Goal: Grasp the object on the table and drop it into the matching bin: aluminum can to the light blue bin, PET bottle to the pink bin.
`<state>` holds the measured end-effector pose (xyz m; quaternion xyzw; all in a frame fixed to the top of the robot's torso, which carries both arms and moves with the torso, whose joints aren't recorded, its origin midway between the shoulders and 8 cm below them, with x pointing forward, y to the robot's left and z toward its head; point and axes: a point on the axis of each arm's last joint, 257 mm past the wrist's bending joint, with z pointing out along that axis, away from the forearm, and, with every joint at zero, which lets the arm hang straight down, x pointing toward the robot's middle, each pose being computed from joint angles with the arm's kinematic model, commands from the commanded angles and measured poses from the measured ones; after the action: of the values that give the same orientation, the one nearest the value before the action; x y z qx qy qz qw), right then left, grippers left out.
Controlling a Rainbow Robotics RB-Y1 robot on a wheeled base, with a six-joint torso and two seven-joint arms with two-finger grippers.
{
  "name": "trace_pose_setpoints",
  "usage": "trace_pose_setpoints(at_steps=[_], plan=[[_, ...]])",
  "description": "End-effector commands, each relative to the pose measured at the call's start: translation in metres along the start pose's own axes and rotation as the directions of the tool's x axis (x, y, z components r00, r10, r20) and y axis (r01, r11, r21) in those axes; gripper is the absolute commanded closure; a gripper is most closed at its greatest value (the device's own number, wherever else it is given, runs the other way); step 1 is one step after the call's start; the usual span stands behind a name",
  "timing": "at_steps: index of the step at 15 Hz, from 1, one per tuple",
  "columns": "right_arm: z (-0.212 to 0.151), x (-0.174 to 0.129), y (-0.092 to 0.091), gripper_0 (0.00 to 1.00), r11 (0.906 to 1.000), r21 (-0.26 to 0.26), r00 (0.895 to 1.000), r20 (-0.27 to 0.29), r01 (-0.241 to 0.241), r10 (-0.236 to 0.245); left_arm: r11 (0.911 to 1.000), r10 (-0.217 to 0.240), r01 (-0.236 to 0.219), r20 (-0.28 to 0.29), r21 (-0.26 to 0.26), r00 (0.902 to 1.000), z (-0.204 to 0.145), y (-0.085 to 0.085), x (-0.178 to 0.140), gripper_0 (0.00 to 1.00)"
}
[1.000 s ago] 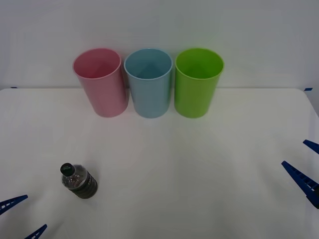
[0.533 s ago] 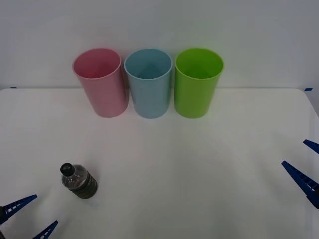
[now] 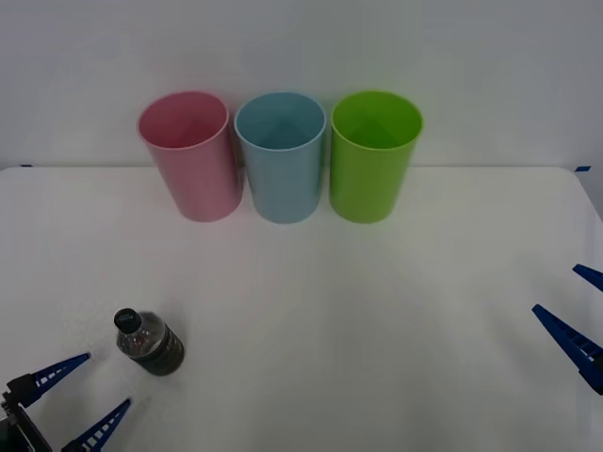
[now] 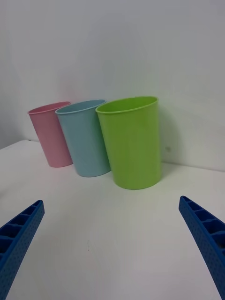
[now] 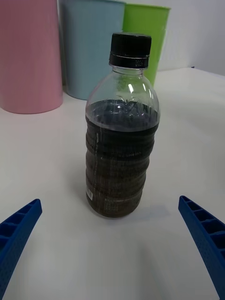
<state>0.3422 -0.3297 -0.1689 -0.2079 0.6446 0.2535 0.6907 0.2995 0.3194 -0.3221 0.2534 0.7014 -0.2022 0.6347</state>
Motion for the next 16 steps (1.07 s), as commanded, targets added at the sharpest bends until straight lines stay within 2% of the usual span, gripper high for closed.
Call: trace_pose_setpoints(at_steps=[1,7,16], plan=[[0.0,0.0,0.0,0.0,1.0,0.0,1.0,0.0,0.0,0.0,0.9999,0.005,-0.005,0.007,0.009,1.0,0.013,-0.001,-0.001,0.0],[0.0,0.0,0.0,0.0,1.0,0.0,1.0,0.0,0.0,0.0,0.9999,0.013,-0.013,0.036,0.007,0.9993,0.049,-0.009,-0.003,0.0],[0.0,0.0,0.0,0.0,1.0,0.0,1.0,0.0,0.0,0.0,0.9994,0.033,-0.032,0.054,-0.008,0.998,0.089,-0.01,-0.008,0.0]])
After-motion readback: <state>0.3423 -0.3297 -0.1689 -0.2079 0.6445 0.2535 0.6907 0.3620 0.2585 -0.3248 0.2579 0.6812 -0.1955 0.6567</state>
